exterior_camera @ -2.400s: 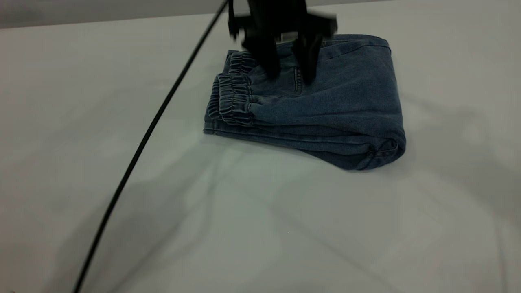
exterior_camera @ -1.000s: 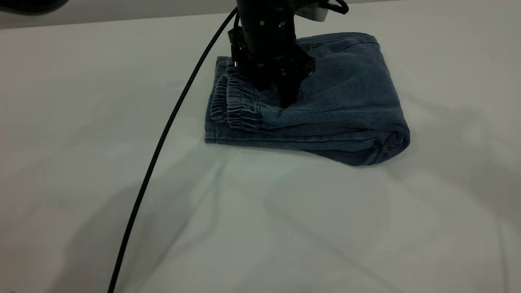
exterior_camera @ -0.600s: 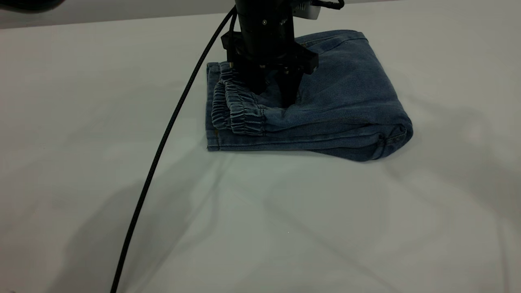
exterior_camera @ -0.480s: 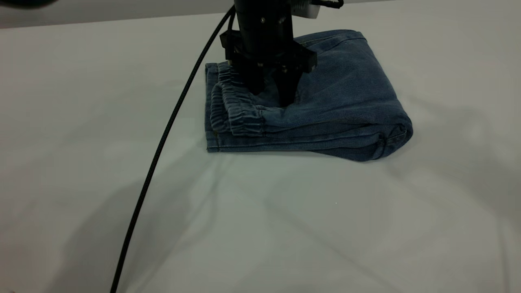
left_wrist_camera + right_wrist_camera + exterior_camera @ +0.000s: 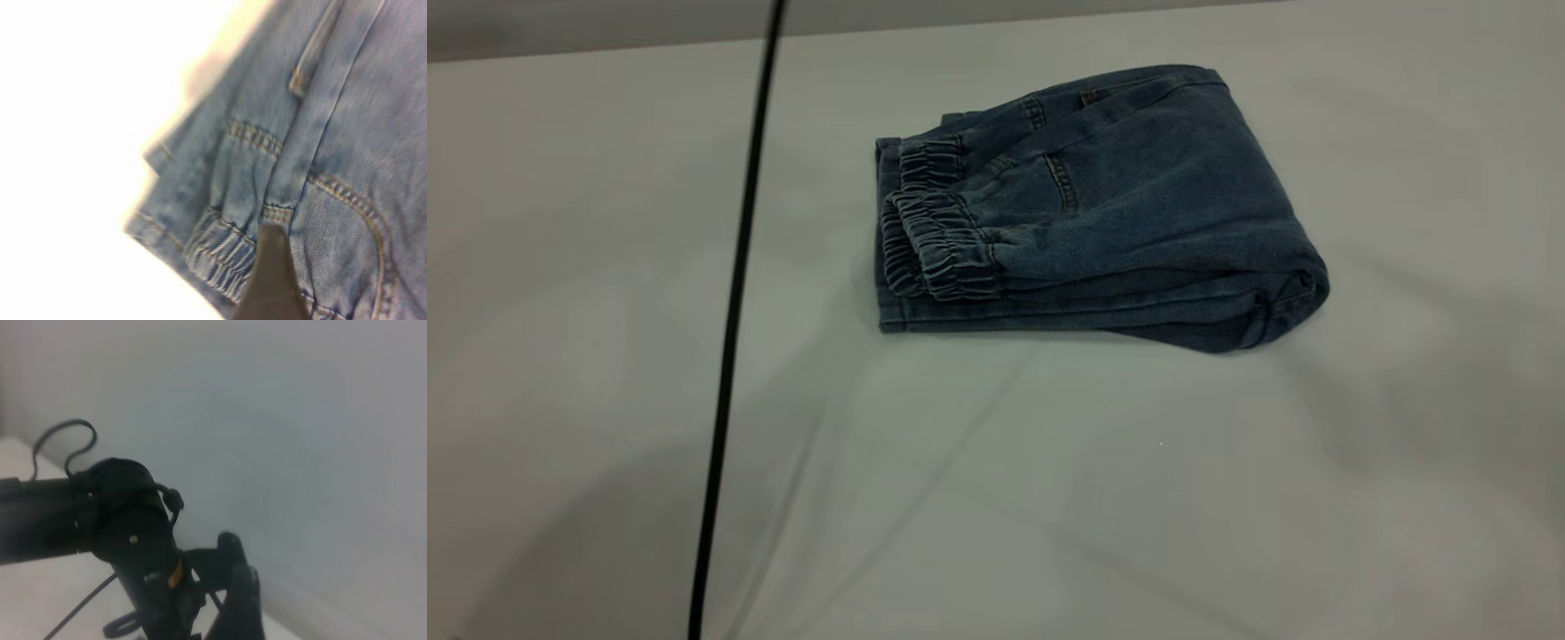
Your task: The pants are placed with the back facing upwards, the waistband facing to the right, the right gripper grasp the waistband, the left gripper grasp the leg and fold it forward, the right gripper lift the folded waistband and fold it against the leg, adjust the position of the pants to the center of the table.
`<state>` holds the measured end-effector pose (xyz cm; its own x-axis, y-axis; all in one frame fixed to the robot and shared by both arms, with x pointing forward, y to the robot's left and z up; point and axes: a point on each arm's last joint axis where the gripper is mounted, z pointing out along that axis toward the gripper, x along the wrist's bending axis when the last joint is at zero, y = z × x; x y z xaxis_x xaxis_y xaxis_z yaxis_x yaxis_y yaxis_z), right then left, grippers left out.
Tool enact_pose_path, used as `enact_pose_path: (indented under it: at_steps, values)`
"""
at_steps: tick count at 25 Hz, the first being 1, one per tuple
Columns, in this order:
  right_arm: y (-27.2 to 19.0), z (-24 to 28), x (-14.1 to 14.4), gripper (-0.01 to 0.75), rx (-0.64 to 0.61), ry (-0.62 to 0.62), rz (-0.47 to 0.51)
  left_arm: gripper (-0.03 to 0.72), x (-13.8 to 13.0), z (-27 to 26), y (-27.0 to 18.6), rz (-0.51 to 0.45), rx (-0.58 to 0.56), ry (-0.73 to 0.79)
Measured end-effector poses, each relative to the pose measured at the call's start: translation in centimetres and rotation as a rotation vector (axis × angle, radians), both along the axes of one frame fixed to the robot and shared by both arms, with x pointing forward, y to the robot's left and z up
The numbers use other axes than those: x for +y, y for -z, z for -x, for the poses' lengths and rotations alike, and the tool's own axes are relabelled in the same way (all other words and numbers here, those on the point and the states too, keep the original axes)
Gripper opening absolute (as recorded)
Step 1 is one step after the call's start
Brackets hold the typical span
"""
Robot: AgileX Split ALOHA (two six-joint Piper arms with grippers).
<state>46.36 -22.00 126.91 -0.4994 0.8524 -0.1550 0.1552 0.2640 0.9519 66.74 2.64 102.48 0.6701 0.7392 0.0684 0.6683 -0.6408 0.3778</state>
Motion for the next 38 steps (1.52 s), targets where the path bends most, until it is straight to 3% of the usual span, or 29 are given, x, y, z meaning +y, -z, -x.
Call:
enact_pose_path:
  at_steps: [11,23,29,35,38]
  values:
    - [-4.5,10.2,-1.8,0.566,-0.178,-0.078,-0.120,0.505,4.4,5.9,-15.0,0.122,-0.265,-0.038]
    - [-6.2,16.9,-2.9,0.557,-0.297,-0.150,-0.232,0.505,13.1,18.3,-22.3,0.139,-0.387,-0.080]
    - [-5.3,17.8,-2.2,0.557,-0.168,-0.245,-0.252,0.505,17.8,25.5,-22.9,0.171,-0.441,-0.088]
    - [-3.8,21.1,-2.2,0.557,-0.029,-0.351,-0.172,0.505,22.1,32.3,-21.7,0.217,-0.503,-0.094]
    - [-2.9,22.8,-2.5,0.557,0.030,-0.359,-0.182,0.505,23.9,35.1,-20.4,0.238,-0.530,-0.098]
